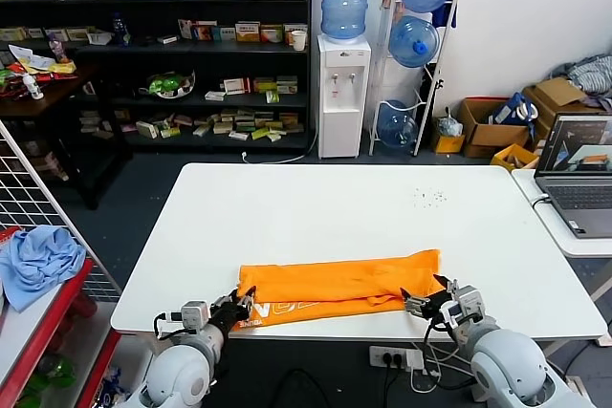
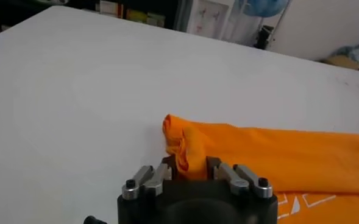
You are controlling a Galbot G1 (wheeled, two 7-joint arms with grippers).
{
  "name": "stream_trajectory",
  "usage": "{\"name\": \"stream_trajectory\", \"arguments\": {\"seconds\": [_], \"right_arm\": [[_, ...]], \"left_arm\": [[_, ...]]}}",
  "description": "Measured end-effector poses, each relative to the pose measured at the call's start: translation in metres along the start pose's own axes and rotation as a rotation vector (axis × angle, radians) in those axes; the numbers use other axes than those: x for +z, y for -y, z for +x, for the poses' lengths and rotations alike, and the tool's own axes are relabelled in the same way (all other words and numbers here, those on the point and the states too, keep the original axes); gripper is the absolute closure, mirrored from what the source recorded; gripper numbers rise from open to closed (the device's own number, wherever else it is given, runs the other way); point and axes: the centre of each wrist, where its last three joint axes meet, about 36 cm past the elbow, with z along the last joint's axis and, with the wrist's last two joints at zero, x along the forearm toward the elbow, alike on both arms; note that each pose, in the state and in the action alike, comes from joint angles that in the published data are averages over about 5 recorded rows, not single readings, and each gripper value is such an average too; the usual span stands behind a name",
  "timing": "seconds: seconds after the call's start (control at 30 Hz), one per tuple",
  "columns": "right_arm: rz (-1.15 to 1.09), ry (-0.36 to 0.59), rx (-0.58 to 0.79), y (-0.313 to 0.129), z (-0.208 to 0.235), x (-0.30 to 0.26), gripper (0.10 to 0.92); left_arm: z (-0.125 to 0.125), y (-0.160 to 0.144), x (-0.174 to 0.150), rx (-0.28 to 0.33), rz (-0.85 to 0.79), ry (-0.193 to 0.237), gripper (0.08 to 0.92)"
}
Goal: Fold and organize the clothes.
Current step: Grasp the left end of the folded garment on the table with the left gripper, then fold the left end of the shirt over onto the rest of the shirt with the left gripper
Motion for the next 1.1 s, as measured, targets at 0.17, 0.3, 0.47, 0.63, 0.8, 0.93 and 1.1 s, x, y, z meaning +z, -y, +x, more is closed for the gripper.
{"name": "stream_trajectory", "arguments": {"seconds": [0.17, 0.3, 0.47, 0.63, 0.8, 0.93, 1.1], "right_arm": [[-0.006, 0.009, 0.006, 0.0, 0.0, -0.001, 0.2], [-0.011, 0.022, 0.009, -0.001, 0.001, -0.002, 0.2], [-0.016, 0.05, 0.022, -0.003, 0.001, -0.003, 0.2], [-0.018, 0.094, 0.05, -0.003, 0.0, -0.003, 0.2], [-0.018, 0.142, 0.08, -0.003, -0.003, -0.001, 0.2], [-0.016, 0.175, 0.095, -0.003, -0.007, 0.002, 0.2], [-0.013, 0.203, 0.106, -0.005, -0.012, 0.003, 0.2]], "left_arm": [[-0.001, -0.004, -0.003, 0.001, -0.015, 0.013, 0.797], [-0.002, -0.013, -0.01, -0.019, -0.028, 0.035, 0.881], [-0.002, -0.034, -0.024, -0.069, -0.059, 0.056, 0.887], [-0.003, -0.07, -0.042, -0.156, -0.121, 0.069, 0.887], [-0.003, -0.113, -0.066, -0.258, -0.182, 0.084, 0.887], [0.002, -0.141, -0.085, -0.324, -0.217, 0.093, 0.887], [0.01, -0.151, -0.098, -0.355, -0.24, 0.088, 0.887]]}}
